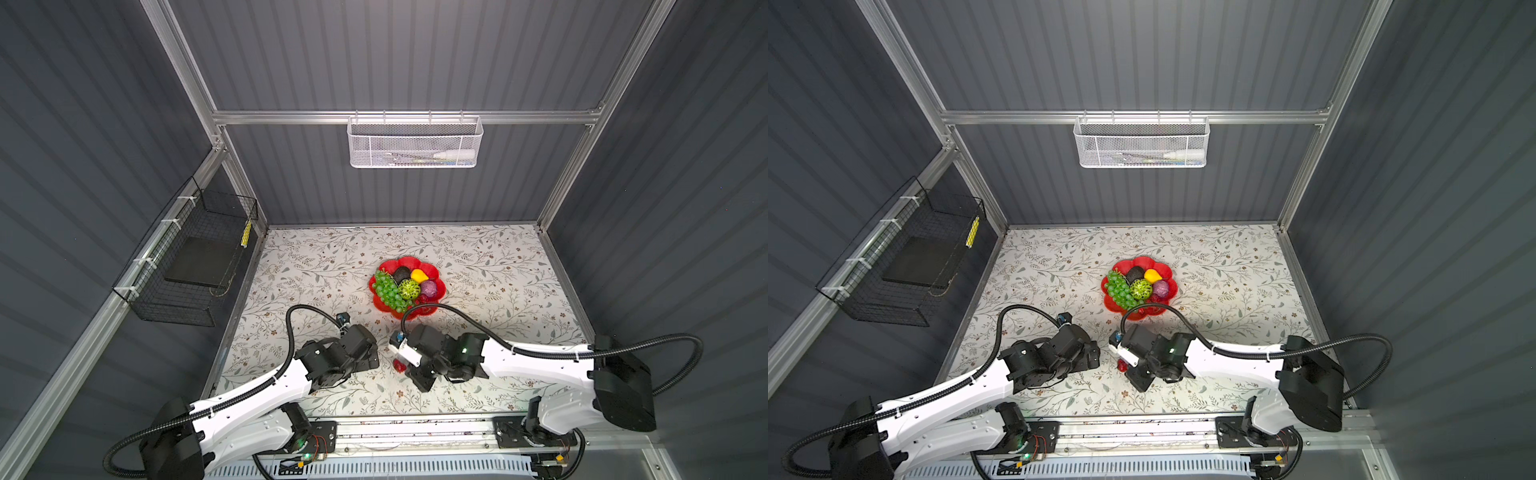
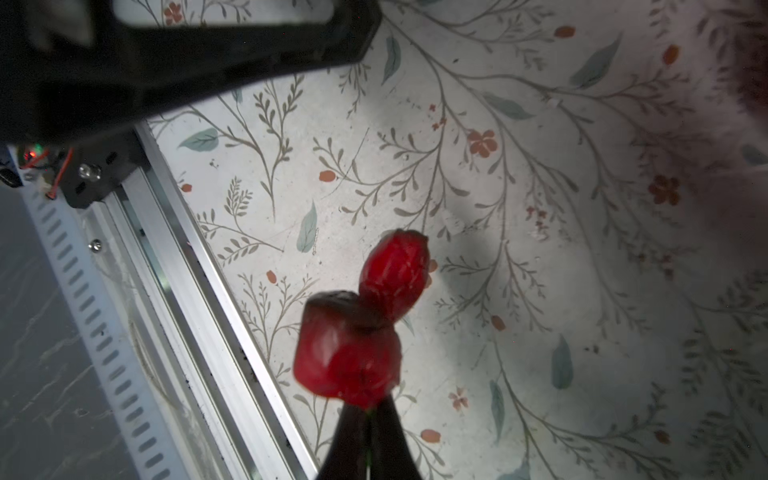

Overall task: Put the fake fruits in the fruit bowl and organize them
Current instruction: 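Carry the cherries with the right gripper into the bowl and release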

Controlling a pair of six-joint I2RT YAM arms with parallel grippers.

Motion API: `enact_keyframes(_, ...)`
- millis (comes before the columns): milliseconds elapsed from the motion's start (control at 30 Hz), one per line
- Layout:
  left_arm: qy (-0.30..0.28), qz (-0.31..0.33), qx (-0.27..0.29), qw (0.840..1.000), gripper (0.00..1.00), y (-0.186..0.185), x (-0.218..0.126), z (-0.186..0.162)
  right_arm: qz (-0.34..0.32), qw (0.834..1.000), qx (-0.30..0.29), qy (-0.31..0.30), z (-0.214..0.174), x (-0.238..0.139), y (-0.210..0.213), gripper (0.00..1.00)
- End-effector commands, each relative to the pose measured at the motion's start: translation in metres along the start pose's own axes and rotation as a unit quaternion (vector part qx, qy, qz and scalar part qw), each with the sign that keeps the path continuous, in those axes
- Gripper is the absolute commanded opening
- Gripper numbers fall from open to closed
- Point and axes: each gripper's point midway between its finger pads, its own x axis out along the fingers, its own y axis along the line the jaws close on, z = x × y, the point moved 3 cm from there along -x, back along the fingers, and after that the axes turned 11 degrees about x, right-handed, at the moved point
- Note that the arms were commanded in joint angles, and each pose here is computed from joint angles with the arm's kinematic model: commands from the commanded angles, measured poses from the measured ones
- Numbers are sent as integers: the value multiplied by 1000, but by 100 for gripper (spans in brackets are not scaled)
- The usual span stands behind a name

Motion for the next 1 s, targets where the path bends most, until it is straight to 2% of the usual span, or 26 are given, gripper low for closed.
enact_keyframes(0, -15, 5, 2, 1000, 100, -1, -6, 9, 1, 1000, 20, 5, 0, -14, -13, 5)
enact_keyframes(167, -16, 6, 6, 1000, 100, -1, -3, 9, -49, 997, 52, -19, 22, -43, -61, 5)
enact_keyframes(400, -20, 6, 10, 1000, 100, -1, -1, 10, -88, 982, 146, -80, 77, -70, -126, 6)
enact_keyframes(500, -20, 7, 8, 1000, 100, 1, -1, 9, -71, 980, 163, -91, 98, -64, -132, 7)
enact_keyframes(600, -23, 10, 5, 1000, 100, 5, -3, 7, -67, 981, 170, -70, 107, -50, -137, 6)
enact_keyframes(967, -21, 4, -11, 1000, 100, 10, 6, -2, -66, 981, 183, -15, 102, -6, -153, 10)
